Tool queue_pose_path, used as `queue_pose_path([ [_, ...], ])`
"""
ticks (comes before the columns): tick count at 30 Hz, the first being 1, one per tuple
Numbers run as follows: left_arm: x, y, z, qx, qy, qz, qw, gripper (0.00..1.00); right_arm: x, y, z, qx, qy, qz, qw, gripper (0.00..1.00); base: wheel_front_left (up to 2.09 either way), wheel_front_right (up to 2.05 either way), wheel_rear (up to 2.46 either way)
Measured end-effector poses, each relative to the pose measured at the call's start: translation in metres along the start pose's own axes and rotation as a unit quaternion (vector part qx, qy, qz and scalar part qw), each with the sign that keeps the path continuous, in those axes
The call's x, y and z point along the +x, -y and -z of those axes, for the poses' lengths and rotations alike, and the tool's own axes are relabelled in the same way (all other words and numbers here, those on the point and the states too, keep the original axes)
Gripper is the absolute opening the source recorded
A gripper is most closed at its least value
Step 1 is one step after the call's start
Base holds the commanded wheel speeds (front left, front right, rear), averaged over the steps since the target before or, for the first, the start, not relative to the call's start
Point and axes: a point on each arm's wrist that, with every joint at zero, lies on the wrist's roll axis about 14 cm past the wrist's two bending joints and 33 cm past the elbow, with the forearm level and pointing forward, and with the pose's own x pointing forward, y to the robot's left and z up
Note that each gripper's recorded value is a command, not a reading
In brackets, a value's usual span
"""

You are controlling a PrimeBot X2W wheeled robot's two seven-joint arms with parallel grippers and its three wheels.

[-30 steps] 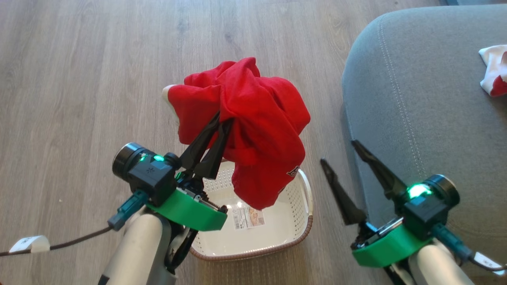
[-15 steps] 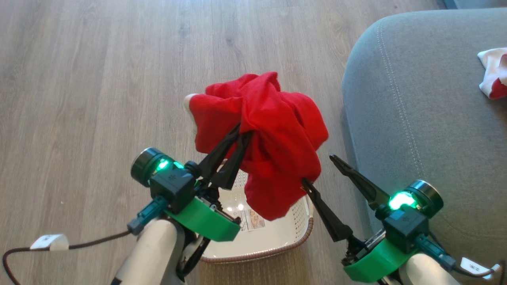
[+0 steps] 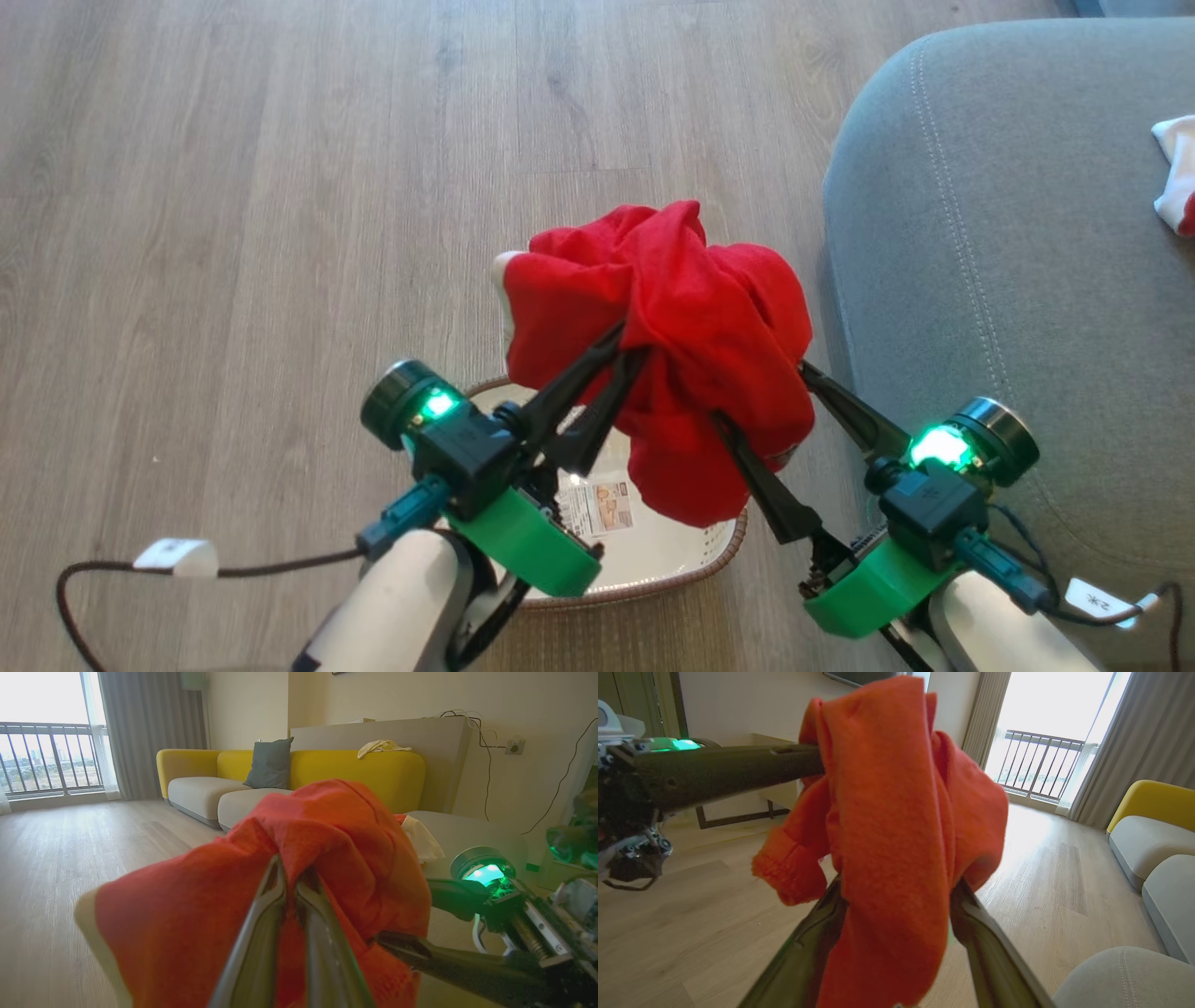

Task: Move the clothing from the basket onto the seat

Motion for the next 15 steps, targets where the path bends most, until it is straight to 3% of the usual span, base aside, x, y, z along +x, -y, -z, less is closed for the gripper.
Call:
queue_pose_path([
  [15,-0.007,0.024,0.015,-0.013,-0.027,0.035,0.999,0.0,0.017,-0.009,0.008,-0.004,-0.007,-0.008,1.0,1.0,0.0,0.0,0.0],
])
